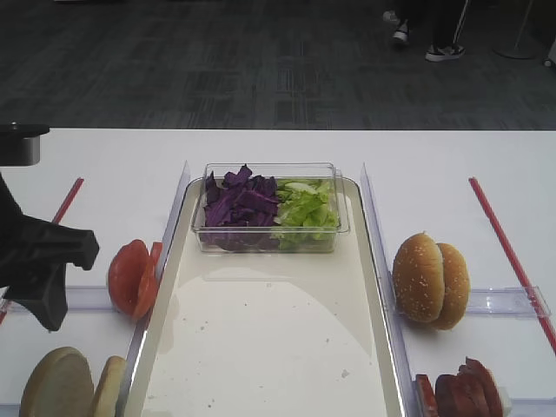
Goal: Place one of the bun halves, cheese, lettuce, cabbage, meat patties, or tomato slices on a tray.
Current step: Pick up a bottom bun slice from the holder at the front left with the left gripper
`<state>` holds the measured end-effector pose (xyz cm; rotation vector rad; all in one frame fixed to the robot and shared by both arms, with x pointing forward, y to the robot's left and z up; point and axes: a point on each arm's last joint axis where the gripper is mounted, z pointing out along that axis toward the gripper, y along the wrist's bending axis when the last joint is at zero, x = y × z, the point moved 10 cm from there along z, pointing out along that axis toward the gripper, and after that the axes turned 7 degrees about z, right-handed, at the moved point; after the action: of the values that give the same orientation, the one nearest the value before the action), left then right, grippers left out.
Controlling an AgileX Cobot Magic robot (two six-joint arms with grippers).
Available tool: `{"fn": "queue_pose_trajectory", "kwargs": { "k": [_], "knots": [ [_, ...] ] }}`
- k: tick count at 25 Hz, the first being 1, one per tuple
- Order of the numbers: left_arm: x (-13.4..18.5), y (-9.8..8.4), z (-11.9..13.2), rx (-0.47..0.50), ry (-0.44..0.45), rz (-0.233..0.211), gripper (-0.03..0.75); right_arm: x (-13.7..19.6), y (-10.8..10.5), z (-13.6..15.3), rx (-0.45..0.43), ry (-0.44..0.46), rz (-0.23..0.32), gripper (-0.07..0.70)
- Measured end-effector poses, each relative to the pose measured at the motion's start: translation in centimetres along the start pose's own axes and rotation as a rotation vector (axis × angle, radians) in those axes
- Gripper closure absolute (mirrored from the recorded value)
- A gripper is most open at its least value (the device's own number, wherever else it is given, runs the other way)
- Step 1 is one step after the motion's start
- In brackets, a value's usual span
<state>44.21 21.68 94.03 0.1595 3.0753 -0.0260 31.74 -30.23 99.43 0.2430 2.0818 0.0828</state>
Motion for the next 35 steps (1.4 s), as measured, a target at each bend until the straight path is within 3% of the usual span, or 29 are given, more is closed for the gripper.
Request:
{"fn": "queue_pose_trajectory", "kwargs": {
  "k": [10,20,27,35],
  "knots": [
    [0.6,-4.2,-0.9,0.005,-0.037,0.042,0.261,0.1,0.0,0.0,0.001,0.004,0.0,0.169],
    [1.2,-5.8,-1.1,-0.021,-0.069,0.011,0.266,0.1,0.0,0.0,0.001,0.004,0.0,0.169],
    [1.8,-7.2,0.6,-0.06,-0.009,0.057,0.266,0.1,0.0,0.0,0.001,0.004,0.0,0.169],
    [1.7,-9.2,1.5,-0.09,-0.001,0.073,0.266,0.1,0.0,0.0,0.001,0.004,0.0,0.169]
  ]
}}
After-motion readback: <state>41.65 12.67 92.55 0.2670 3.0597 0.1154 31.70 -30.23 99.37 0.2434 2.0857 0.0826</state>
